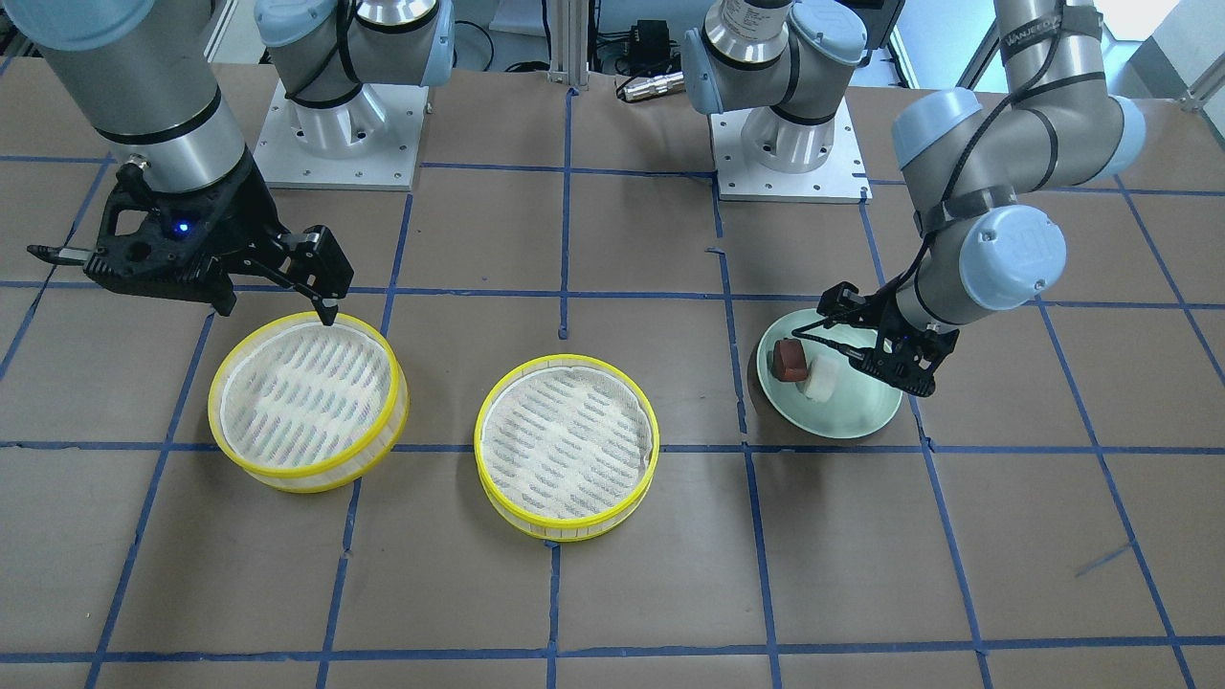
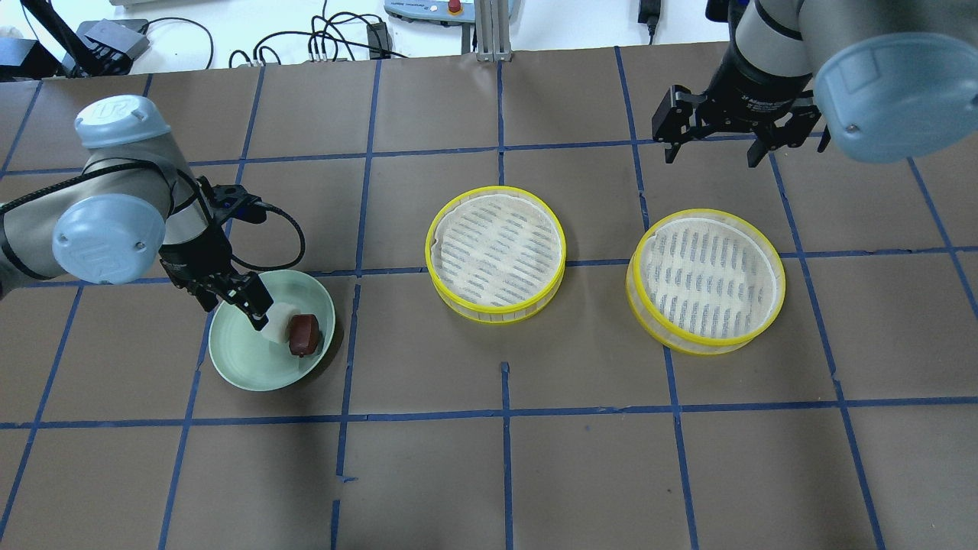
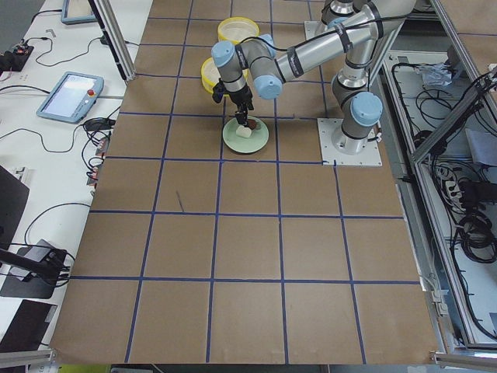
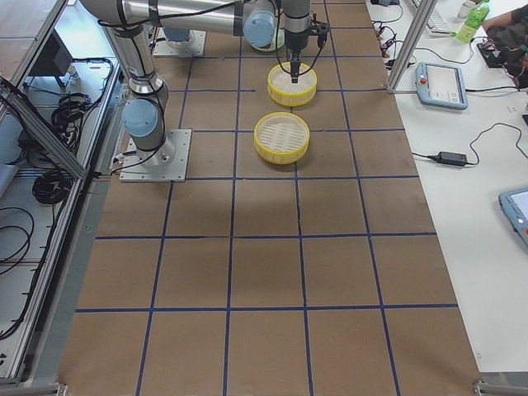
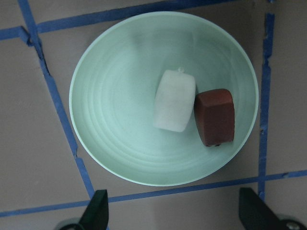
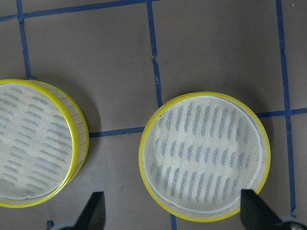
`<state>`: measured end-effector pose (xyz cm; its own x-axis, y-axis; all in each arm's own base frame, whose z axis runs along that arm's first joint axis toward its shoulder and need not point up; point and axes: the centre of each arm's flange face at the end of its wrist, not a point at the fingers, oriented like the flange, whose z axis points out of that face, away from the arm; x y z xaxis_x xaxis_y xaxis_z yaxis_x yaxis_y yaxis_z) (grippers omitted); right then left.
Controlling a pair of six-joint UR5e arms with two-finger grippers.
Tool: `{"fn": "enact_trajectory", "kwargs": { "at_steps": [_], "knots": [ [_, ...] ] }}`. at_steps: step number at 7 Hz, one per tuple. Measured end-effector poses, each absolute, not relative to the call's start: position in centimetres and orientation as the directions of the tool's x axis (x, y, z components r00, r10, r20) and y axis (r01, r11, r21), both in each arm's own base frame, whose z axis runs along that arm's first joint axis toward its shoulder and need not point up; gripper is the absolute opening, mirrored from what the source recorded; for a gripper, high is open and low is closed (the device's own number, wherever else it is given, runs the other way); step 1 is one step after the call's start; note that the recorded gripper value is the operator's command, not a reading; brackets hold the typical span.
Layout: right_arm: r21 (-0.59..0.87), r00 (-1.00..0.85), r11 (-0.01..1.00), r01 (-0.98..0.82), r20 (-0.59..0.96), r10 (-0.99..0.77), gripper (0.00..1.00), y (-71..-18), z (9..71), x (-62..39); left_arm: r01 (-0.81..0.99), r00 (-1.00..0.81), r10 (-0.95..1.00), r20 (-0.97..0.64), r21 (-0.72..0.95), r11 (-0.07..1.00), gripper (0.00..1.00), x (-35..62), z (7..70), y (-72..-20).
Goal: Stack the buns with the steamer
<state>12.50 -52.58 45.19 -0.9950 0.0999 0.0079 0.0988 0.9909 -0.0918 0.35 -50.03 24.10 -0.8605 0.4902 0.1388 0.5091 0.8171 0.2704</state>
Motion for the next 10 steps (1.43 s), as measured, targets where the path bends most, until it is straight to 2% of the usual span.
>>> {"fn": "enact_trajectory", "kwargs": {
  "at_steps": [2,3,4,5,6,8,10],
  "knots": [
    [-0.110,-0.994,0.990,0.085,0.053,0.092,1.00,-52.2,45.9,12.3,0.679,-0.734,0.653,0.185,0.197,0.707,0.93,1.0,21.1,-51.3],
    [-0.123,-0.994,0.989,0.082,0.057,0.090,1.00,-52.0,46.4,12.3,0.710,-0.702,0.675,0.227,0.159,0.685,0.67,0.6,19.3,-51.3],
    [-0.129,-0.995,0.988,0.081,0.052,0.089,1.00,-52.0,46.5,12.5,0.723,-0.686,0.681,0.257,0.135,0.678,0.30,0.2,18.1,-51.1],
    [-0.127,-0.995,0.989,0.082,0.048,0.089,1.00,-52.2,46.2,12.5,0.730,-0.678,0.686,0.266,0.127,0.672,0.11,0.1,17.8,-51.0],
    [-0.126,-0.995,0.989,0.081,0.046,0.088,1.00,-52.3,46.2,12.5,0.733,-0.675,0.690,0.263,0.124,0.669,0.01,0.1,17.9,-51.1],
    [-0.126,-0.996,0.989,0.082,0.024,0.085,1.00,-52.1,46.4,12.6,0.727,-0.681,0.688,0.249,0.118,0.676,0.00,0.2,18.8,-51.3],
    [-0.102,-0.996,0.991,0.083,0.012,0.085,1.00,-52.0,45.2,12.9,0.628,-0.767,0.598,0.232,0.081,0.774,0.00,-0.2,23.0,-51.7]
  ]
}}
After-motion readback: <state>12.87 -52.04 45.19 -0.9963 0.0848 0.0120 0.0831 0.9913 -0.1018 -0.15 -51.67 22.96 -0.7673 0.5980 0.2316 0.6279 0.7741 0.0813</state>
